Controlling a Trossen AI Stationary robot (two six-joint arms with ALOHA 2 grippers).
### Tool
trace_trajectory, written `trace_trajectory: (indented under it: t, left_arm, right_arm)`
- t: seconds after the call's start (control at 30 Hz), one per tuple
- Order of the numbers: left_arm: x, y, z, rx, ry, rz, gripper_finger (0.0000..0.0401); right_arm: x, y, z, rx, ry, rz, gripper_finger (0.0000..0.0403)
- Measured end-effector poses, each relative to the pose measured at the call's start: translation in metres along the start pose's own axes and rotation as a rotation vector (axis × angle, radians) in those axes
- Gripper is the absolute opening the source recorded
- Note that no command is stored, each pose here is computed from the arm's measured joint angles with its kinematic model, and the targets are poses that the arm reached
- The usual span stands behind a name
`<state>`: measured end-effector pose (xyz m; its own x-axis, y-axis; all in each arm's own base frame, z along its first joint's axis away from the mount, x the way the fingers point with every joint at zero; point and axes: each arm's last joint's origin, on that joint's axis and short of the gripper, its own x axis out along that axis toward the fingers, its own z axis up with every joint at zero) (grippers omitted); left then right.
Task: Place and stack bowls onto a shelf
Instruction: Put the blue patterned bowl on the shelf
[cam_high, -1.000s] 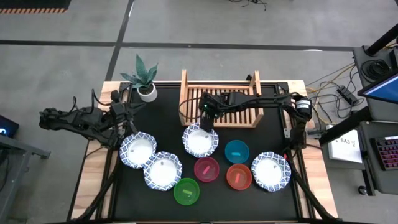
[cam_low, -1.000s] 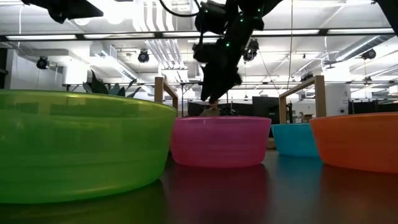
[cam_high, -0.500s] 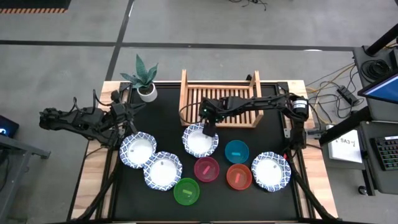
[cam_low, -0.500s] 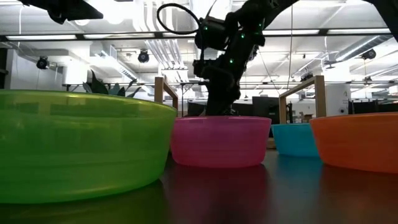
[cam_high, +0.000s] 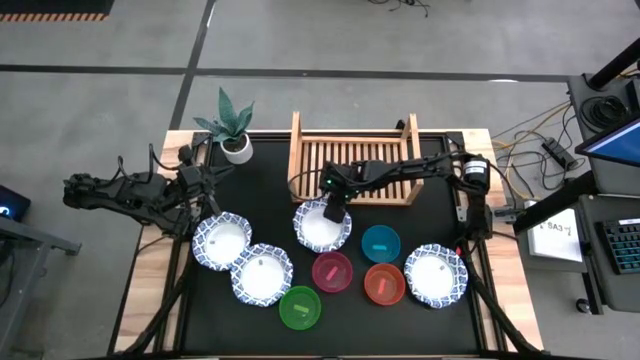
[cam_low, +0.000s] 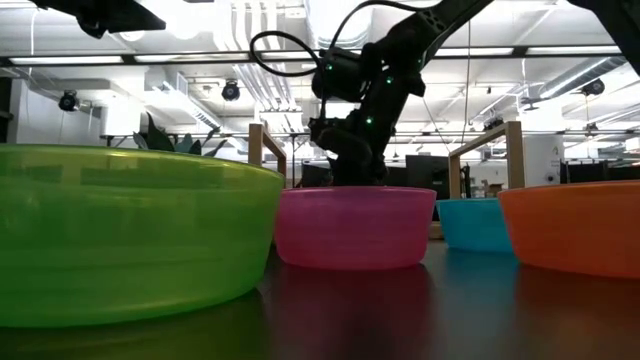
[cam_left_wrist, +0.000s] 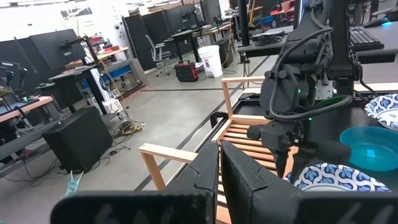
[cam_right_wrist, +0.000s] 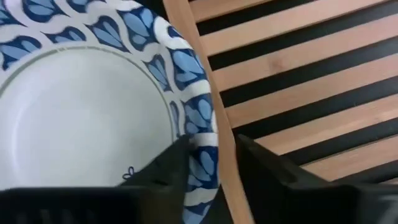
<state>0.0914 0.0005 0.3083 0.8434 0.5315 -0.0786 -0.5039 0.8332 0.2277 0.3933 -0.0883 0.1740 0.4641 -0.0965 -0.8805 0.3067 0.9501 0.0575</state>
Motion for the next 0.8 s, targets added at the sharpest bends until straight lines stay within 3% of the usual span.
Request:
trace_trajectory:
  t: [0.13,0.43,0.6,0.8]
  left_arm:
    - [0.000,0.000,0.000,-0.001,0.000,0.000,0.0000]
    - [0.000,0.000,0.000,-0.004,0.000,0.000,0.0000]
    - [0.000,0.000,0.000,-0.004,0.000,0.000,0.0000]
    - [0.000,0.000,0.000,-0.005,-0.001,-0.001,0.0000]
  right_arm:
    - [0.001,0.000,0.000,0.009,-0.001,0.003,0.0025]
    - [-0.026,-0.010,0.013,0.038,-0.040,0.018,0.0013]
    - [-0.052,-0.041,0.024,0.085,-0.047,-0.004,0.0013]
    - [-0.065,-0.098,0.026,0.170,-0.067,-0.073,0.0013]
